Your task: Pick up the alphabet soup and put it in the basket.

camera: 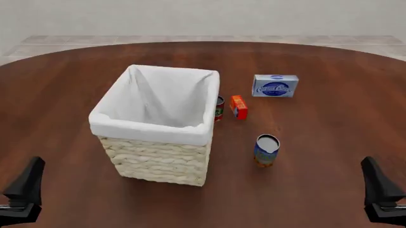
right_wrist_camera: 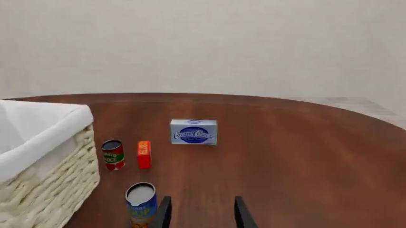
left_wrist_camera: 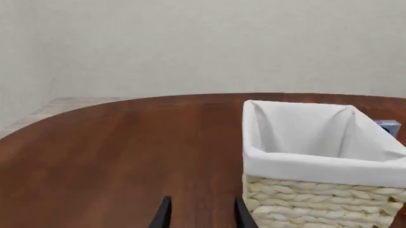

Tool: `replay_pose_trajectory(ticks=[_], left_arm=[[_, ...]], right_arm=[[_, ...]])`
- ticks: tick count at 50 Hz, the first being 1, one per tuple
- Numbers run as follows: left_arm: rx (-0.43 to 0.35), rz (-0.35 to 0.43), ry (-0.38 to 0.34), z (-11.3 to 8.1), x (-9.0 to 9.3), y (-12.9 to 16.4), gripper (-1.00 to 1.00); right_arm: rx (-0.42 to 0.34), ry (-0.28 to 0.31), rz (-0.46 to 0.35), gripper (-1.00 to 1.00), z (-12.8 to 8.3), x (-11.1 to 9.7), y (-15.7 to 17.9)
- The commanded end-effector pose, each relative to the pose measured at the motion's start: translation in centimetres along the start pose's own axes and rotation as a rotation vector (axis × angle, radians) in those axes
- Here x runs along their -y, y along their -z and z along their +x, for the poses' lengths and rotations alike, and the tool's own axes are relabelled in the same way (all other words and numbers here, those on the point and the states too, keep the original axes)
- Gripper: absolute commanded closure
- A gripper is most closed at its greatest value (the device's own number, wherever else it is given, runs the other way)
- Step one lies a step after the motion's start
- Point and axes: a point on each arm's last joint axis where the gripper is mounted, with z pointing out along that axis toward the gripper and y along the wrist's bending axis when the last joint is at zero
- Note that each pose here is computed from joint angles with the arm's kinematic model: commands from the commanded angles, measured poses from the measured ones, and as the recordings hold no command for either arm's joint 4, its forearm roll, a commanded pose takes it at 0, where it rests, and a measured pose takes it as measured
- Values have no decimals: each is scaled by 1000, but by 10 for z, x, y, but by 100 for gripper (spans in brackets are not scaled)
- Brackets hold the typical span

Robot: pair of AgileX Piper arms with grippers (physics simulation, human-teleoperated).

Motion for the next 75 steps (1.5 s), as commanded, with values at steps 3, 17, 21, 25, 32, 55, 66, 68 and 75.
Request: replay_pose_trajectory(ticks=[3, 17, 21, 25, 32, 55, 66, 68, 75], left_arm=[[0, 0, 0, 0, 0, 0, -100], [0, 0, 0, 0, 0, 0, -100], [0, 0, 0, 0, 0, 0, -100], [0, 0, 0, 0, 0, 0, -100], [0, 0, 0, 0, 0, 0, -100], [0, 0, 0, 0, 0, 0, -100], [0, 0, 0, 0, 0, 0, -100], [0, 0, 0, 0, 0, 0, -100], [0, 0, 0, 0, 0, 0, -100]], right_arm=[[-2, 5, -4, -100, 0, 0, 0], [-48, 25, -33, -100, 1, -2, -14], [-43, 24, -56, -100, 0, -4, -16], [-48, 44, -93, -100, -2, -7, -24], [-75, 52, -172, -100, -6, -17, -44], [-166, 52, -273, -100, -6, -45, -111], [-223, 56, -343, -100, -1, -66, -132], [-234, 69, -341, -100, 3, -66, -133], [-291, 103, -357, -100, 17, -70, -139]])
